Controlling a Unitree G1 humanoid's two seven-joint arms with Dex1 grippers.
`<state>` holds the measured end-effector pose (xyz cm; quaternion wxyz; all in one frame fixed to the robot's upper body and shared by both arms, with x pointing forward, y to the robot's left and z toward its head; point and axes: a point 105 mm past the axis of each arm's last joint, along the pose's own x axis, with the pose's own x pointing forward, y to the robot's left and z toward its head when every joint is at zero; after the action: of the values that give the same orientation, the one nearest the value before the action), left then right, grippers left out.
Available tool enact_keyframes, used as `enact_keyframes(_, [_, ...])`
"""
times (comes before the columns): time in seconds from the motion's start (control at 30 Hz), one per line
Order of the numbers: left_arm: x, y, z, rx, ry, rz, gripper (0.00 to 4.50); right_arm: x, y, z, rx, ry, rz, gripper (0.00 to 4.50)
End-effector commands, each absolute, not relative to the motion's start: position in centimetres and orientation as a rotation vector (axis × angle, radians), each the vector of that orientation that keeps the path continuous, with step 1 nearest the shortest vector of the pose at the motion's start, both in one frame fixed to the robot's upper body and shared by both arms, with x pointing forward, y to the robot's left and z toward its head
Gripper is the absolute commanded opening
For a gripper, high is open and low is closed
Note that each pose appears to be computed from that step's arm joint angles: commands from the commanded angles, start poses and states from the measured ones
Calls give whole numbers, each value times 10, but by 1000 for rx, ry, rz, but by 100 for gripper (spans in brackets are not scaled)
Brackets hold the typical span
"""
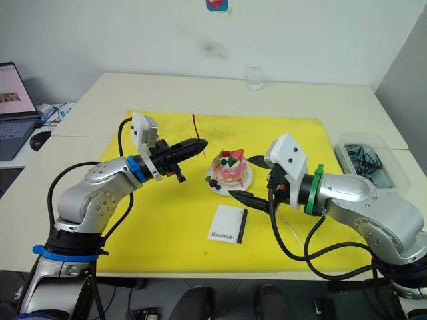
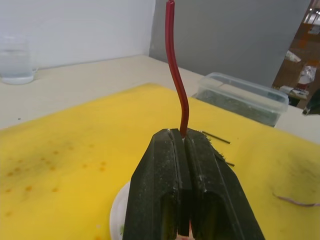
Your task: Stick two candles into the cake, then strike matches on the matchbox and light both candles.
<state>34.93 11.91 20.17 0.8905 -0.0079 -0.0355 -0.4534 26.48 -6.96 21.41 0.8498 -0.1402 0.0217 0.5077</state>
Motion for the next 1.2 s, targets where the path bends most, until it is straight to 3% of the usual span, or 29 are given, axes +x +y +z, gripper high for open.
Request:
enact_keyframes(0.03, [351,116,211,13,-135,-952,0,260,-65,220,-312,0,1067,447])
enact_keyframes(0.4, [367,112,205,10,-142,-952,0,255,-59,212,-294,21,1071,447])
enact_keyframes(1.2, [378,110,192,15,-141,-937,0,251,-59,204,-305,58,1074,447])
